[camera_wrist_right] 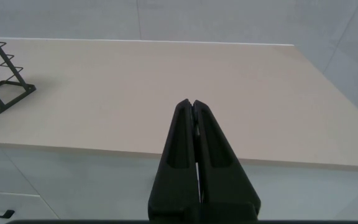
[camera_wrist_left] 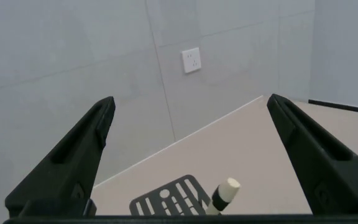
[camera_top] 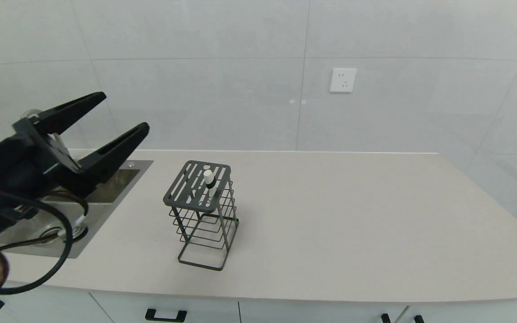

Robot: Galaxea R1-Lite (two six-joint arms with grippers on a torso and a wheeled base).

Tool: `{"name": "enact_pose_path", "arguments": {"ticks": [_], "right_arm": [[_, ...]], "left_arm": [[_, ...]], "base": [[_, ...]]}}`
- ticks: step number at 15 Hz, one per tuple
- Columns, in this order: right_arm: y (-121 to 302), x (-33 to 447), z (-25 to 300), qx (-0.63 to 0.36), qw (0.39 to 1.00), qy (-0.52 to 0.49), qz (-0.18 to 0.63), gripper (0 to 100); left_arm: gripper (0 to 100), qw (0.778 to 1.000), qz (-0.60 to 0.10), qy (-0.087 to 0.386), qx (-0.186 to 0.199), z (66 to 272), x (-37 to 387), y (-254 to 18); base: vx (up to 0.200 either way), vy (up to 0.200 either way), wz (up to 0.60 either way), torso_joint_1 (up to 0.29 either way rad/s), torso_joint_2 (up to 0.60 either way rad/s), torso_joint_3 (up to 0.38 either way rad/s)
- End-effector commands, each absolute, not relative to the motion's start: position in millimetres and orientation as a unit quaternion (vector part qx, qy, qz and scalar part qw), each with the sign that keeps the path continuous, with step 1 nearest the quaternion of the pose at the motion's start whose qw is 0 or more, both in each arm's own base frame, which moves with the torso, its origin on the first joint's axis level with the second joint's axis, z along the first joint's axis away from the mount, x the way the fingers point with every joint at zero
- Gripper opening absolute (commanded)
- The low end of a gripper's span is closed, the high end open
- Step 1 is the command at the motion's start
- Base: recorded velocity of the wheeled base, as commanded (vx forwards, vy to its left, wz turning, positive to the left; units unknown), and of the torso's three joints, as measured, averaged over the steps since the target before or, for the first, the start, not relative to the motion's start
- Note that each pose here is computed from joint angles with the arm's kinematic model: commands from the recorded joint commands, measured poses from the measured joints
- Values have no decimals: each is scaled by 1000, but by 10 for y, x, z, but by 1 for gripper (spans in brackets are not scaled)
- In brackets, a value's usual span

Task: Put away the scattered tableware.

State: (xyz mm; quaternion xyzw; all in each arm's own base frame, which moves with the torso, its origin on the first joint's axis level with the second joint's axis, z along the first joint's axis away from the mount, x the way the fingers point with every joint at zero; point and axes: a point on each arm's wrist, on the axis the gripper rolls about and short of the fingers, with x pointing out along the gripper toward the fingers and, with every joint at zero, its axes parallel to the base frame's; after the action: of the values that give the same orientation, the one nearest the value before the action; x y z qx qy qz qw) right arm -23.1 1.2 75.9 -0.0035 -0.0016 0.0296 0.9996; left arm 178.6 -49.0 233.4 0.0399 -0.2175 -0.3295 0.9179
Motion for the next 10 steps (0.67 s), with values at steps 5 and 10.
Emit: {"name": "enact_pose_path", "arguments": {"ticks": [5,10], "right_arm": [[12,-230,759,-4,1000,-1,30,0],[12,-230,759,-4,1000,-1,30,0]], "left_arm": [[100,938,-186,-280,80,2041,526,-64],[100,948,-175,-259,48,1558,-182,-124]], "base": [[0,0,0,0,0,0],[0,0,0,0,0,0]]}}
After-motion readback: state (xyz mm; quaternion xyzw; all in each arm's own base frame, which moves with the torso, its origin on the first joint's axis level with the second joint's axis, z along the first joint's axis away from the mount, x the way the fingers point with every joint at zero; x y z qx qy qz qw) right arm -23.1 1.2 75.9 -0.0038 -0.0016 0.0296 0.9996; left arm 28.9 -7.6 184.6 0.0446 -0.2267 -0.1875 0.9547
